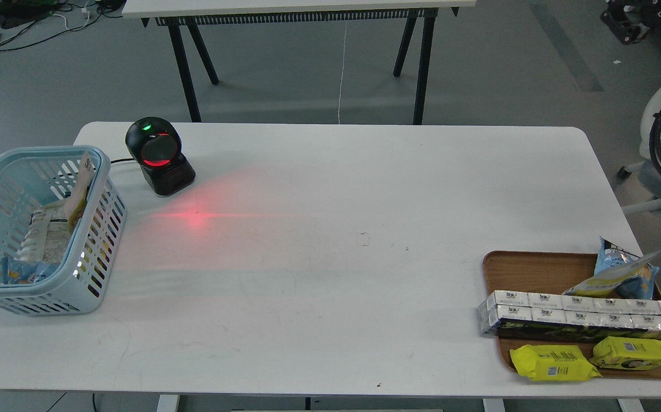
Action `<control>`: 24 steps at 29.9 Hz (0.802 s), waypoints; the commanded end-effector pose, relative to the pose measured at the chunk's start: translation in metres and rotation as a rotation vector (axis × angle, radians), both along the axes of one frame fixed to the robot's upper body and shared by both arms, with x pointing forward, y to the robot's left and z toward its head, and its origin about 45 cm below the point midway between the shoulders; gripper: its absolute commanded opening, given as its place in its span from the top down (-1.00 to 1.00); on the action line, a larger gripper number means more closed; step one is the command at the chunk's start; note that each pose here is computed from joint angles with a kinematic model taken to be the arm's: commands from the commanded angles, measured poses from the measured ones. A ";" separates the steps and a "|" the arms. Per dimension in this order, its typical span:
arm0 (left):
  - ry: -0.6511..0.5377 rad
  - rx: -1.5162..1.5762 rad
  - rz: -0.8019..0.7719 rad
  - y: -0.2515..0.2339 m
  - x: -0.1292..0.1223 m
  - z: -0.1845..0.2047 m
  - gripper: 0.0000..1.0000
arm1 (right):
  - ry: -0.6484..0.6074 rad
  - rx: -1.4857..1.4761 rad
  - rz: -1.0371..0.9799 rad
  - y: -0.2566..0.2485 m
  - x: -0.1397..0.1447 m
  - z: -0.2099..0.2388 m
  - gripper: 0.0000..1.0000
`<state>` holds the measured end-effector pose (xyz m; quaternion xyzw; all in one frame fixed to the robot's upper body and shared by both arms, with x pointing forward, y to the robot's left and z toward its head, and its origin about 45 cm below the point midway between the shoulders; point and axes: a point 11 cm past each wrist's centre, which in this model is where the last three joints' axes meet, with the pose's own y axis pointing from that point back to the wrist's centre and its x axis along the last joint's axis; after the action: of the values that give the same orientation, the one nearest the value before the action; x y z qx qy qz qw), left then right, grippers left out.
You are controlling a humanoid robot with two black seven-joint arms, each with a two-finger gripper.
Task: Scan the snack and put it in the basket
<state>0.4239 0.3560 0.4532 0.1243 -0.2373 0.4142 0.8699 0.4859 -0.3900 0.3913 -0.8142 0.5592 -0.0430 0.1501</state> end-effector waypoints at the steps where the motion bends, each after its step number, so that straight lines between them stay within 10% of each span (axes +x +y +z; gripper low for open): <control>1: 0.076 -0.144 -0.061 -0.018 0.009 -0.005 -0.98 | -0.004 0.025 0.028 0.015 0.003 -0.007 -0.98; 24: 0.240 -0.439 -0.033 -0.050 0.029 -0.125 -0.99 | 0.132 0.092 0.171 0.100 0.004 -0.086 -0.98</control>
<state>0.4548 0.3041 0.3332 -0.0267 -0.0420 0.4226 0.9049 0.4916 -0.2976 0.3164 -0.8518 0.5005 0.0351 0.1507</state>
